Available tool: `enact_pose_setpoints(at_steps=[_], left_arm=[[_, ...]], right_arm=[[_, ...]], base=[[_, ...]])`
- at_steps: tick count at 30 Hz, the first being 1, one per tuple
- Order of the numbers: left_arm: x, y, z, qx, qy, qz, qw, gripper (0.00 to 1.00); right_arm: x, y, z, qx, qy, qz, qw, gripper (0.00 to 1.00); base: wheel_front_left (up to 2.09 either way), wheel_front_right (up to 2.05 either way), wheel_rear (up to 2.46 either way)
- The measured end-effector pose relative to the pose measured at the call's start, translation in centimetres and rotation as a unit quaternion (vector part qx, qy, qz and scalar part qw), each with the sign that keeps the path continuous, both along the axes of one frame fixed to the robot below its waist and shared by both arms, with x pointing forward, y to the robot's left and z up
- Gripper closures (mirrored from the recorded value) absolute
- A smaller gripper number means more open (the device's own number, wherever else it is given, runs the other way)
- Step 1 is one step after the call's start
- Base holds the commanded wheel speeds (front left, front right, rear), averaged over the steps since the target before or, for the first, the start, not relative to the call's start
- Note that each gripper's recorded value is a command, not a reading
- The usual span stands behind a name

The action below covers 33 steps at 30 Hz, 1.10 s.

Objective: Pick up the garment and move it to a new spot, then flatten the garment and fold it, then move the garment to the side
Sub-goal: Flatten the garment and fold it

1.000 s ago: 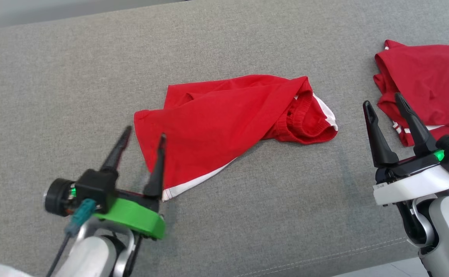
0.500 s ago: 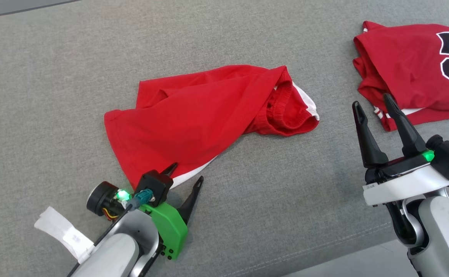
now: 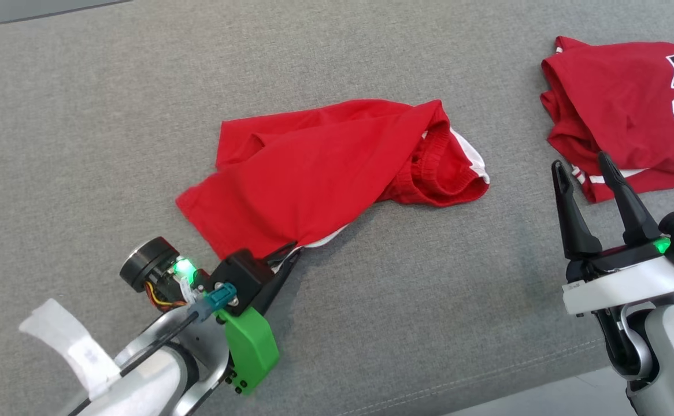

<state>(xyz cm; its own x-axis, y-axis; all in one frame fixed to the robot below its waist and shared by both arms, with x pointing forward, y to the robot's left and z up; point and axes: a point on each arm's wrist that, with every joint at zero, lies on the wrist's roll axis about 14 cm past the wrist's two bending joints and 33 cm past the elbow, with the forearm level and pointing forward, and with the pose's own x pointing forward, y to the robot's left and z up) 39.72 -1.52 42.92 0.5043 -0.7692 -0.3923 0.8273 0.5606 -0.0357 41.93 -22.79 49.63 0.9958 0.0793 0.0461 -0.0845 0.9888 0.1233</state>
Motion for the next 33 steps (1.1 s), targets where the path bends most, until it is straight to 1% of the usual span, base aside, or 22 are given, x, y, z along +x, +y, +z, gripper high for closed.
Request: enact_pose_setpoints(at_steps=[2, 3, 5, 7, 11, 14, 18, 23, 26, 28, 29, 33], left_arm=[[-0.4, 0.2, 2.2, 0.000, -0.023, -0.012, 1.000, 1.00], [-0.4, 0.2, 2.2, 0.000, -0.023, -0.012, 1.000, 1.00], [-0.7, 0.7, 4.3, 0.000, -0.044, -0.015, 0.999, 1.00], [-1.6, 1.0, 7.4, -0.015, -0.070, -0.014, 0.997, 1.00], [-1.2, 2.6, 10.5, -0.017, -0.109, 0.020, 0.994, 1.00], [-0.2, 4.0, 11.8, -0.018, -0.127, 0.055, 0.990, 1.00], [1.8, 5.5, 11.0, -0.027, -0.112, 0.096, 0.989, 1.00], [4.9, 6.7, 8.1, -0.045, -0.076, 0.146, 0.985, 1.00], [6.9, 6.7, 6.4, -0.066, -0.052, 0.172, 0.982, 1.00], [8.2, 6.9, 4.7, -0.065, -0.036, 0.184, 0.980, 1.00], [8.9, 6.9, 4.1, -0.075, -0.027, 0.194, 0.978, 1.00], [10.7, 6.5, 1.0, -0.083, 0.007, 0.213, 0.974, 1.00]], right_arm=[[0.1, 0.1, 0.2, 0.000, -0.003, 0.002, 1.000, 0.00], [0.1, 0.1, 0.2, 0.000, -0.003, 0.002, 1.000, 0.00], [0.0, 0.3, 0.2, 0.002, -0.003, 0.005, 1.000, 0.00], [0.1, 0.7, 0.4, 0.005, -0.007, 0.010, 1.000, 0.00], [0.3, 1.3, 0.5, 0.008, -0.010, 0.019, 1.000, 0.00], [0.4, 1.5, 0.5, 0.008, -0.010, 0.022, 1.000, 0.00], [0.6, 1.6, 0.2, 0.011, -0.005, 0.024, 1.000, 0.00], [0.9, 1.3, -0.3, 0.016, 0.001, 0.017, 1.000, 0.00], [0.9, 1.0, -0.8, 0.019, 0.009, 0.012, 1.000, 0.00], [0.9, 0.9, -1.2, 0.021, 0.015, 0.009, 1.000, 0.00], [0.9, 0.9, -1.4, 0.022, 0.017, 0.008, 1.000, 0.00], [1.0, 0.6, -2.2, 0.024, 0.030, 0.003, 0.999, 0.00]], base=[[0.00, 0.00, 0.00], [0.00, 0.00, 0.00], [0.00, 0.00, 0.00], [0.00, 0.00, 0.00], [0.00, 0.00, 0.00], [0.00, 0.00, 0.00], [0.00, 0.00, 0.00], [0.00, 0.00, 0.00], [0.00, 0.00, 0.00], [0.00, 0.00, 0.00], [0.00, 0.00, 0.00], [0.00, 0.00, 0.00]])
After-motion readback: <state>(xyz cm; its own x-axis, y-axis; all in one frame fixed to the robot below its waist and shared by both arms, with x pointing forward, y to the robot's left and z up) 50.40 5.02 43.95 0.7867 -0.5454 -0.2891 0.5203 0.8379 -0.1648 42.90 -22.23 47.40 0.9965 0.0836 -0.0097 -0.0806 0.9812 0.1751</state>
